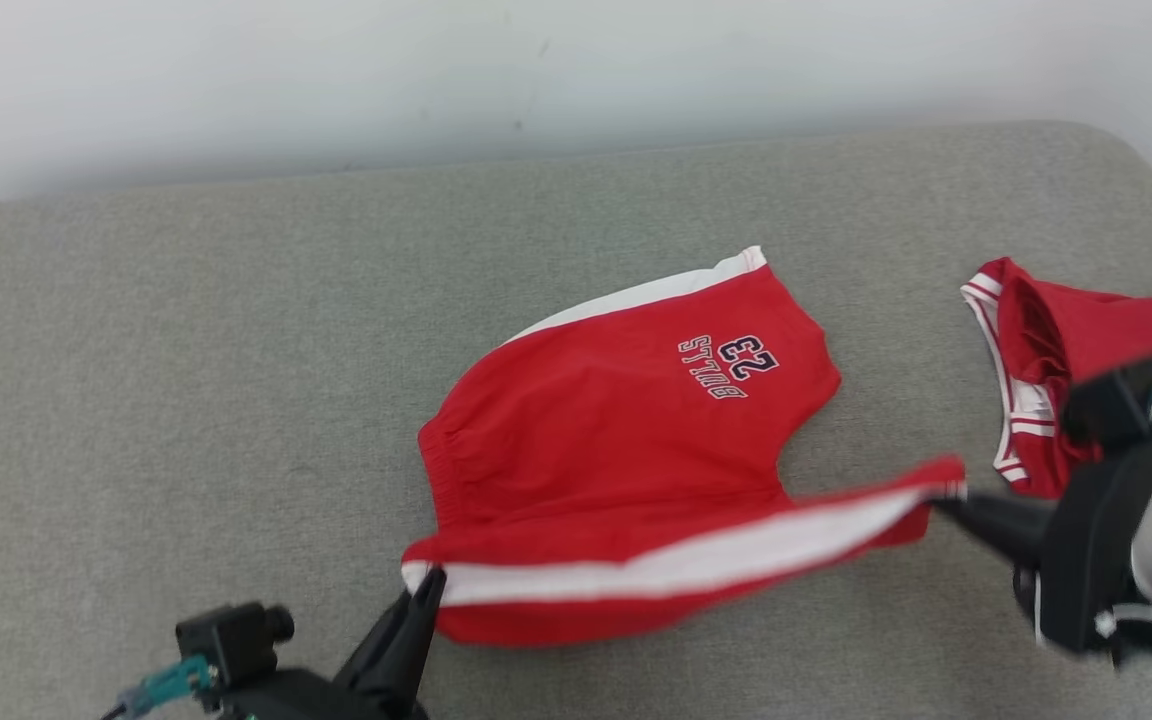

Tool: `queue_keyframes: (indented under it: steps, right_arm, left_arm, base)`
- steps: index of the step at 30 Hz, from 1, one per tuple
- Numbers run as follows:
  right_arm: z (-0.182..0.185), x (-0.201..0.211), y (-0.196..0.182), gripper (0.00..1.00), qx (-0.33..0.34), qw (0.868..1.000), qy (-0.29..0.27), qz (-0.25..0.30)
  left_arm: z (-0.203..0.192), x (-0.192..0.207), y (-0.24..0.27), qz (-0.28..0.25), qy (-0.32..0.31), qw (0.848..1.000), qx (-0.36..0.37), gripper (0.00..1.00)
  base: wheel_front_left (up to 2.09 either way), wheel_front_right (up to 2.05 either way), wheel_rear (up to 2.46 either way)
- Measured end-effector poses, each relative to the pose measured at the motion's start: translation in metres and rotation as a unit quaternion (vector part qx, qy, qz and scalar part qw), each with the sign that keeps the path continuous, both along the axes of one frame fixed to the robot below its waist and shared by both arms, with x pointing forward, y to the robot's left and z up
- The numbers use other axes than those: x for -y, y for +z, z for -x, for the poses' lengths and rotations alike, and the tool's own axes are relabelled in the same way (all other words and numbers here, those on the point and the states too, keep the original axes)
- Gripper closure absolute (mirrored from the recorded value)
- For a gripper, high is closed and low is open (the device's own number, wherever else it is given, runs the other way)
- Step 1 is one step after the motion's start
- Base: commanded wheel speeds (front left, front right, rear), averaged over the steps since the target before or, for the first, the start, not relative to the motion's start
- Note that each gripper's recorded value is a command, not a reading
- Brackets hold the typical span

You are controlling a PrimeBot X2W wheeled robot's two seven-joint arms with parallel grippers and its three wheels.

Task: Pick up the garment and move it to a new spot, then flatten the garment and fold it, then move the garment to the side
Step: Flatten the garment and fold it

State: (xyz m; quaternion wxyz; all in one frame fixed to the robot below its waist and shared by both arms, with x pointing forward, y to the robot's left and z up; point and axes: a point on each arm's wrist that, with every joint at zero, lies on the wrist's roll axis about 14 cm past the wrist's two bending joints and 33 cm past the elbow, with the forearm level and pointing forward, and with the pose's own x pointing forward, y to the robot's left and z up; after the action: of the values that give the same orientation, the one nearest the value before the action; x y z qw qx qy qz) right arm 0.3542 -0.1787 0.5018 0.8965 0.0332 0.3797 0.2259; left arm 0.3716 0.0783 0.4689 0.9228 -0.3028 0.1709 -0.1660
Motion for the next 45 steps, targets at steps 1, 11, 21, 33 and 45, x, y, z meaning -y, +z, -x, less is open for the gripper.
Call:
queue_keyframes:
  steps: [1, 11, 21, 33, 45]
  right_arm:
    - [-0.013, 0.001, 0.005, 1.00, 0.015, 1.000, -0.002, 0.005]
    - [-0.124, 0.005, 0.005, 1.00, 0.119, 0.989, -0.024, 0.085]
    - [-0.200, -0.015, -0.026, 1.00, 0.146, 0.984, -0.031, 0.099]
    - [-0.224, -0.036, -0.054, 0.00, 0.143, 0.986, -0.026, 0.085]
    - [-0.216, -0.011, -0.023, 0.00, 0.166, 0.981, -0.077, 0.066]
  left_arm:
    - [-0.006, 0.000, 0.003, 0.003, 0.004, 1.000, 0.005, 1.00]
    - [-0.061, -0.001, 0.009, -0.015, 0.045, 0.999, 0.024, 1.00]
    - [-0.112, -0.010, -0.008, -0.048, 0.082, 0.995, 0.020, 1.00]
    - [-0.135, -0.018, -0.016, -0.059, 0.101, 0.993, 0.026, 0.00]
    - [-0.125, -0.058, 0.031, -0.114, 0.152, 0.972, 0.139, 0.00]
  base:
    - [0.00, 0.00, 0.00]
    - [0.00, 0.00, 0.00]
    - [0.00, 0.00, 0.00]
    - [0.00, 0.00, 0.00]
    - [0.00, 0.00, 0.00]
